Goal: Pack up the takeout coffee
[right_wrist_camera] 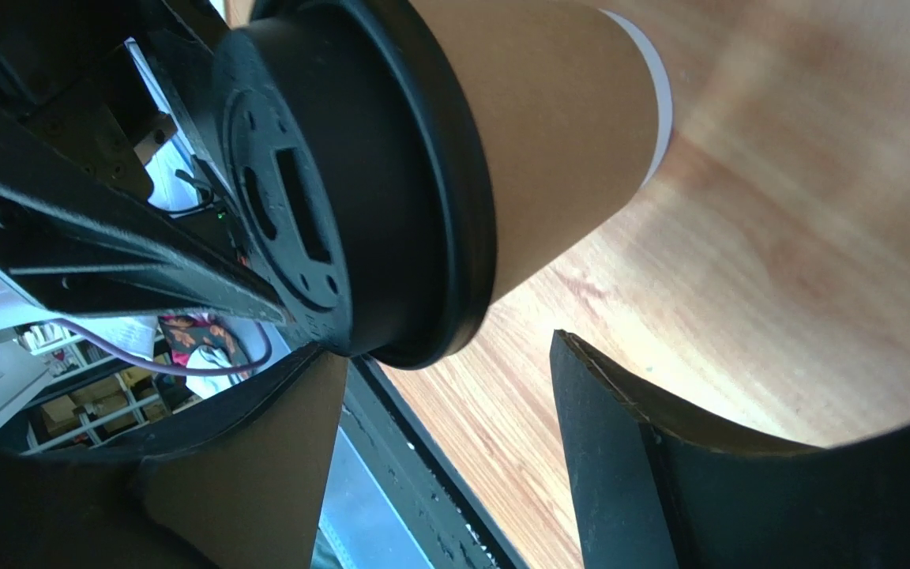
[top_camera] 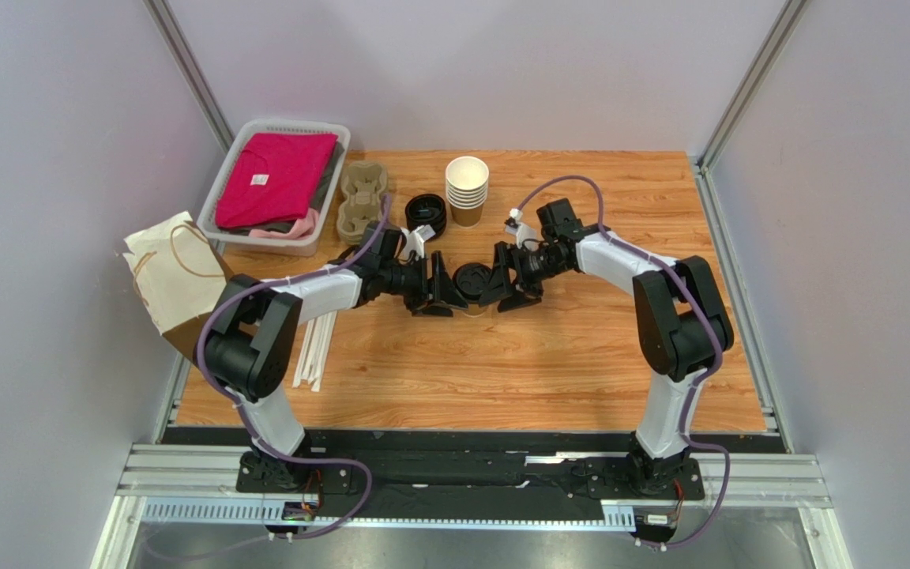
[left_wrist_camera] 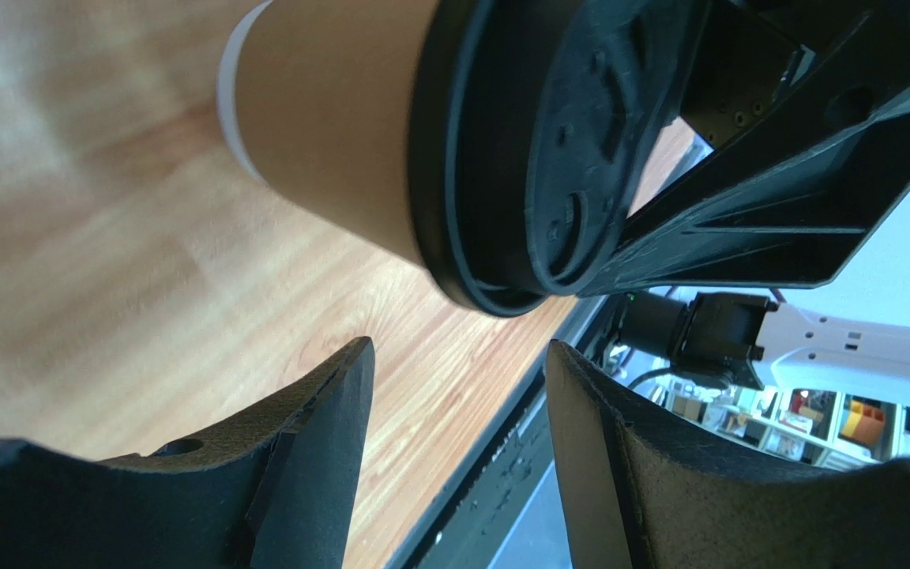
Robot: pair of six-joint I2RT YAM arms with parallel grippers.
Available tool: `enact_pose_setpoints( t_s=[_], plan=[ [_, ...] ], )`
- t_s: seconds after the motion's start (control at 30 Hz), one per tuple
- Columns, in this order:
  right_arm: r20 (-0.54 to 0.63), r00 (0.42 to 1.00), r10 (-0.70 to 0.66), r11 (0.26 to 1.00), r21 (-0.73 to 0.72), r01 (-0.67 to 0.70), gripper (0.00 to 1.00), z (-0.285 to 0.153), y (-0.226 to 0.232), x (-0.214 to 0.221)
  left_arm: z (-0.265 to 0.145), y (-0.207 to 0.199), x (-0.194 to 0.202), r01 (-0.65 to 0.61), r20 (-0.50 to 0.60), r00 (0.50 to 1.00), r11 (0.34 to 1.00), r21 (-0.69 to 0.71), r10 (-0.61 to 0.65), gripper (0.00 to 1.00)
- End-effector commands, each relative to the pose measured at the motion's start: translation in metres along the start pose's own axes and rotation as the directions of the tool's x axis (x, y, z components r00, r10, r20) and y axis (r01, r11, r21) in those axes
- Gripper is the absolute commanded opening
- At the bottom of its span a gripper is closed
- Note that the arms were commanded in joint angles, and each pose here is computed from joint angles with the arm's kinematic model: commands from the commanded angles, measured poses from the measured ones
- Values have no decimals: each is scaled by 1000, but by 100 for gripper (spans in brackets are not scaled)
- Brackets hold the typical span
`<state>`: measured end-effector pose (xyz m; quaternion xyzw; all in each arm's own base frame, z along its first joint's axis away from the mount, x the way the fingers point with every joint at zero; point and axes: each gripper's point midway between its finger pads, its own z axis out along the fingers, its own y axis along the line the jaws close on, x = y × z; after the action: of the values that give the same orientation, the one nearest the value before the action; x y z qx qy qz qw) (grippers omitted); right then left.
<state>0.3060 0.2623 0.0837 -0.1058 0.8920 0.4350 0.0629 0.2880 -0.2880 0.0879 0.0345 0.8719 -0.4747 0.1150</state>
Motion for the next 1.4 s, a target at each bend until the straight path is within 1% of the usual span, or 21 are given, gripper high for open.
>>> enact_pose_setpoints(
  t_s=[0.0, 0.17, 0.27, 0.33, 0.37, 0.43, 0.5, 0.53, 0.6, 0.63, 0.67, 0.7, 0.73, 0.77, 0.83, 0.87, 1.07, 1.13, 1.17, 1.2, 1.37],
  plan=[
    [60, 993, -97, 994, -42, 100, 67, 6, 16, -35, -4, -20, -45, -92, 113, 990, 994, 65, 84, 64],
    [74, 990, -122, 990, -62, 127, 66, 18, 19, -61, -13, -8, -71, -63, 159, 986, 997, 42, 56, 64],
    [78, 988, -134, 987, -75, 139, 65, 25, 20, -73, -23, -17, -79, -106, 171, 980, 994, 40, 98, 63],
    [81, 987, -138, 986, -82, 144, 65, 27, 20, -79, -32, -31, -86, -186, 194, 965, 982, 40, 175, 64],
    [95, 984, -152, 983, -87, 161, 65, 25, 25, -86, -36, -29, -81, -172, 172, 971, 985, 13, 167, 64],
    [112, 979, -170, 980, -87, 180, 65, 23, 30, -92, -52, -31, -86, -213, 181, 959, 976, -46, 218, 64],
    [131, 973, -190, 975, -88, 202, 65, 17, 38, -98, -69, -33, -99, -272, 205, 934, 955, -120, 292, 64],
    [141, 969, -202, 972, -89, 216, 66, 11, 45, -99, -84, -18, -103, -227, 207, 940, 950, -213, 271, 64],
    [143, 965, -221, 968, -86, 235, 68, 4, 51, -94, -108, -24, -124, -255, 248, 914, 929, -267, 322, 64],
    [140, 965, -221, 969, -83, 234, 69, -1, 53, -89, -120, -12, -129, -252, 239, 908, 903, -347, 345, 64],
    [156, 956, -250, 961, -80, 265, 70, -11, 63, -87, -138, -17, -146, -271, 265, 881, 878, -395, 391, 64],
    [145, 958, -246, 963, -73, 258, 71, -14, 62, -79, -144, -11, -153, -272, 259, 874, 857, -438, 410, 65],
    [147, 956, -253, 962, -64, 265, 71, -18, 64, -75, -155, 1, -157, -285, 227, 865, 810, -513, 448, 66],
    [165, 947, -275, 957, -50, 287, 72, -29, 71, -73, -166, -6, -171, -299, 237, 840, 781, -548, 488, 66],
    [156, 945, -286, 956, -26, 294, 72, -35, 70, -64, -171, 7, -181, -299, 201, 836, 731, -614, 511, 66],
    [177, 937, -302, 951, -4, 308, 72, -44, 74, -64, -177, 4, -190, -310, 201, 817, 706, -637, 540, 66],
    [184, 929, -322, 946, 40, 320, 72, -63, 76, -55, -175, 21, -231, -320, 175, 779, 621, -715, 602, 65],
    [183, 930, -319, 948, 43, 316, 72, -67, 76, -51, -167, 38, -240, -318, 146, 789, 601, -733, 597, 63],
    [179, 933, -311, 950, 43, 309, 72, -67, 74, -48, -169, 36, -249, -321, 151, 776, 591, -740, 612, 63],
    [177, 934, -309, 951, 42, 307, 72, -67, 74, -47, -162, 46, -252, -322, 138, 783, 585, -745, 607, 63],
    [174, 942, -286, 958, 38, 284, 72, -66, 70, -43, -152, 51, -278, -348, 146, 743, 563, -749, 653, 58]
  ],
)
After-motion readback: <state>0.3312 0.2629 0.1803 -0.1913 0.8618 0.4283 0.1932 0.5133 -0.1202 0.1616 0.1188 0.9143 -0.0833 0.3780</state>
